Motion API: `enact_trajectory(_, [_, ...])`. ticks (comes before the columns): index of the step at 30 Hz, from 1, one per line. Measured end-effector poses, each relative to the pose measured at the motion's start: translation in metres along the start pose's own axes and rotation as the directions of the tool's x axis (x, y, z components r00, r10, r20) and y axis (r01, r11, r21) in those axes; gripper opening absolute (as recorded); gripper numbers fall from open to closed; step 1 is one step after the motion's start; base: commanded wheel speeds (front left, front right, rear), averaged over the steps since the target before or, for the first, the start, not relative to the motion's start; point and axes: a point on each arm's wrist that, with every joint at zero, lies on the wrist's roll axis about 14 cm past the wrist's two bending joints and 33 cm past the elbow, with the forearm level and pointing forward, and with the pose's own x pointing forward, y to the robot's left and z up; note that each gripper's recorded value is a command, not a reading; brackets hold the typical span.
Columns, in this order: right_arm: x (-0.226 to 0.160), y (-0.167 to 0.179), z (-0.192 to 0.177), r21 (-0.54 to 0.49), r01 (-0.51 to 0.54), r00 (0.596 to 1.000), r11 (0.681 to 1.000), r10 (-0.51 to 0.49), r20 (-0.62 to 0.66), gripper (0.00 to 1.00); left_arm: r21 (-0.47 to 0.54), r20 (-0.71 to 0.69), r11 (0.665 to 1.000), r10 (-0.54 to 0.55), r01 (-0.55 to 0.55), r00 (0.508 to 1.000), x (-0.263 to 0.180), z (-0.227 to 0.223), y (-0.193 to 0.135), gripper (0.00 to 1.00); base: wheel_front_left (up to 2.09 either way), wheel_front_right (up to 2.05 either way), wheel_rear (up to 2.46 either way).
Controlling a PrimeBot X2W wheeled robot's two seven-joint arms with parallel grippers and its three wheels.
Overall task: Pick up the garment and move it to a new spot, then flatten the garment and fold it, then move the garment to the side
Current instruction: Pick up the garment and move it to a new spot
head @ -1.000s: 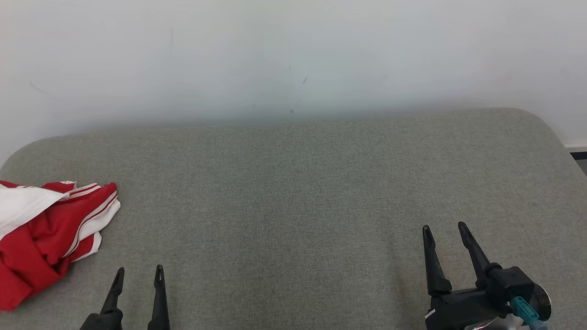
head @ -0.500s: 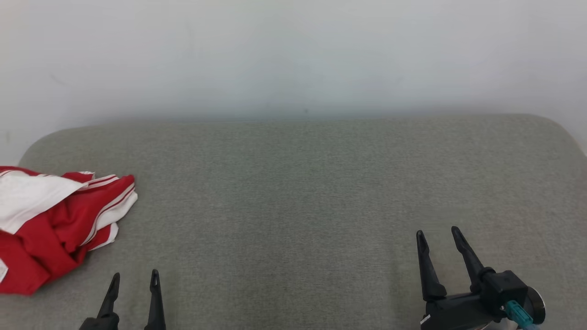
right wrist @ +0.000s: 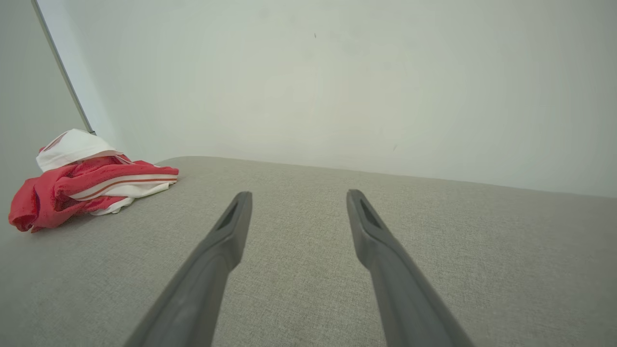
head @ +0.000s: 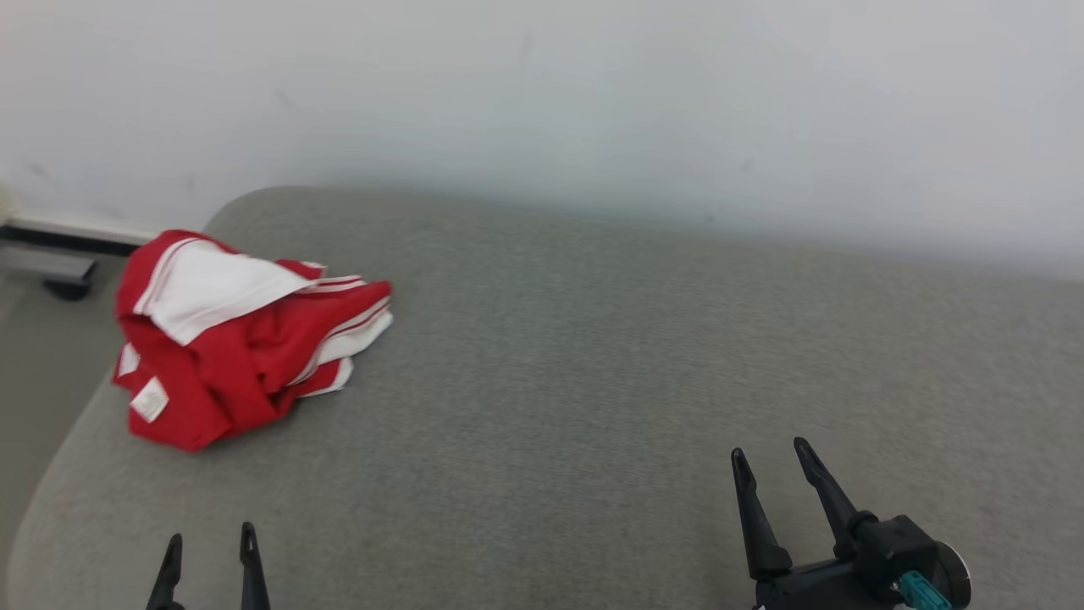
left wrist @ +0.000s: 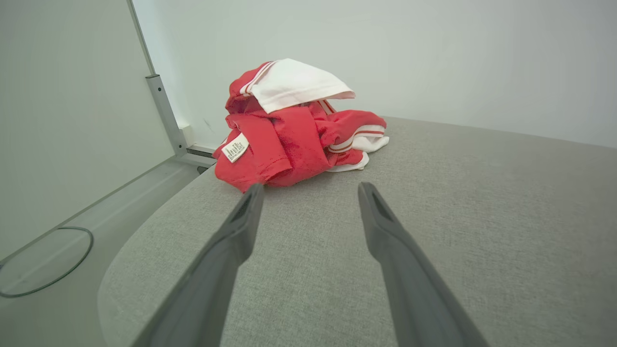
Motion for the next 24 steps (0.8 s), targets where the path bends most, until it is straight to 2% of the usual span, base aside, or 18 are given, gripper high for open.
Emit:
enact_trajectory(5, [0.017, 0.034, -0.003, 0.015, -0.105, 0.994, 0.994, 0.105, -0.006, 1.00, 0.003, -0.005, 0.993, 0.121, -0.121, 0.993, -0.023, -0.002, 0.039, 1.00, 0.00, 0.00, 0.00])
enact_trajectory(13, [0.035, 0.078, -0.008, 0.036, -0.234, 0.972, 0.971, 0.235, -0.015, 1.00, 0.006, -0.007, 0.956, 0.293, -0.293, 0.956, -0.059, -0.003, 0.090, 1.00, 0.00, 0.00, 0.00])
enact_trajectory(19, [0.040, 0.092, -0.017, 0.050, -0.273, 0.961, 0.961, 0.275, -0.034, 1.00, -0.002, -0.018, 0.938, 0.346, -0.346, 0.938, -0.070, -0.005, 0.103, 1.00, 0.00, 0.00, 0.00])
enact_trajectory(24, [0.040, 0.085, -0.023, 0.058, -0.255, 0.965, 0.965, 0.258, -0.047, 1.00, -0.014, -0.036, 0.940, 0.341, -0.341, 0.940, -0.062, -0.009, 0.101, 1.00, 0.00, 0.00, 0.00])
